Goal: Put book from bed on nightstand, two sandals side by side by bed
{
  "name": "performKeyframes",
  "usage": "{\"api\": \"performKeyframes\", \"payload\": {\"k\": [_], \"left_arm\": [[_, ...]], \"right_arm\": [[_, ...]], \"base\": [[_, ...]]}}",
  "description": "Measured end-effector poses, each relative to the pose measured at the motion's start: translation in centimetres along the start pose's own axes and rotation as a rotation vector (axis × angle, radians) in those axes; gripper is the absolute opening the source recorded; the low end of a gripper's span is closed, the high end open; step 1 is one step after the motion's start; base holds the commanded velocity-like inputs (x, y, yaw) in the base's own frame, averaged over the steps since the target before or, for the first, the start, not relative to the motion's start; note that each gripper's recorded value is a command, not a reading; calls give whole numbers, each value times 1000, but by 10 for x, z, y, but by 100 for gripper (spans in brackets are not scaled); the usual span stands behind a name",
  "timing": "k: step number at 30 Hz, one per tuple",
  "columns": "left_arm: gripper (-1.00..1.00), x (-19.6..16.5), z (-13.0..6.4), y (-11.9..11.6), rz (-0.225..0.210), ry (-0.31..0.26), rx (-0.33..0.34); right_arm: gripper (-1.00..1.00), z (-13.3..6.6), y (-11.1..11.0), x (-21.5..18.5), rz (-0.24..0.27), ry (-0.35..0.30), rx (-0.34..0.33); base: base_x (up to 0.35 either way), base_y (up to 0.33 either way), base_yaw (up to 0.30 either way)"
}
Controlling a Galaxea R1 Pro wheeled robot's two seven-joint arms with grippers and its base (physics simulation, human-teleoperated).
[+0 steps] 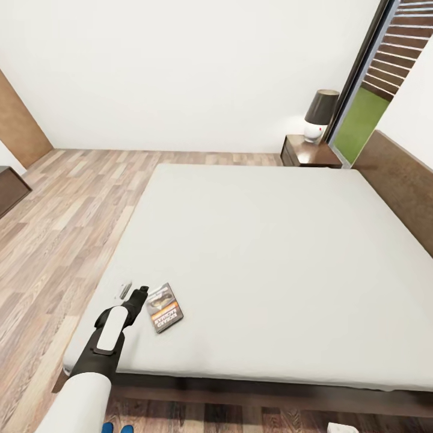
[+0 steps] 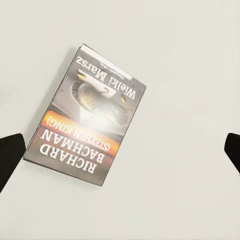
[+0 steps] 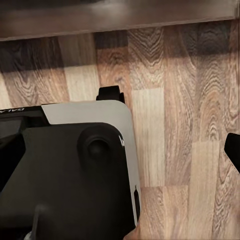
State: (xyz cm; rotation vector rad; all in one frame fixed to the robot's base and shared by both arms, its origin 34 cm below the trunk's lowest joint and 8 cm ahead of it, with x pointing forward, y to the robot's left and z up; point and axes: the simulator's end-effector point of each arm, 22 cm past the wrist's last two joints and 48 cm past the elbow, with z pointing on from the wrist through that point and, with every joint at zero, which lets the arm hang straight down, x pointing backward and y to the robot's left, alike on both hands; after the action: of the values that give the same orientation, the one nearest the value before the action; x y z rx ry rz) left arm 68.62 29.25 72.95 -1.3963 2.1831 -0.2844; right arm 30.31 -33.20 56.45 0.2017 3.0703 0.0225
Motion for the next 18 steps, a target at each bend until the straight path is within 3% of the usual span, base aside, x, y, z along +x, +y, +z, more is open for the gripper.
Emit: {"api": "performKeyframes", "payload": {"k": [18], "left_arm": [[100, 9, 0, -3, -5, 12, 3]], "right_arm": [[100, 0, 0, 0, 0, 2, -1]], "base": [[27, -24, 0]]}}
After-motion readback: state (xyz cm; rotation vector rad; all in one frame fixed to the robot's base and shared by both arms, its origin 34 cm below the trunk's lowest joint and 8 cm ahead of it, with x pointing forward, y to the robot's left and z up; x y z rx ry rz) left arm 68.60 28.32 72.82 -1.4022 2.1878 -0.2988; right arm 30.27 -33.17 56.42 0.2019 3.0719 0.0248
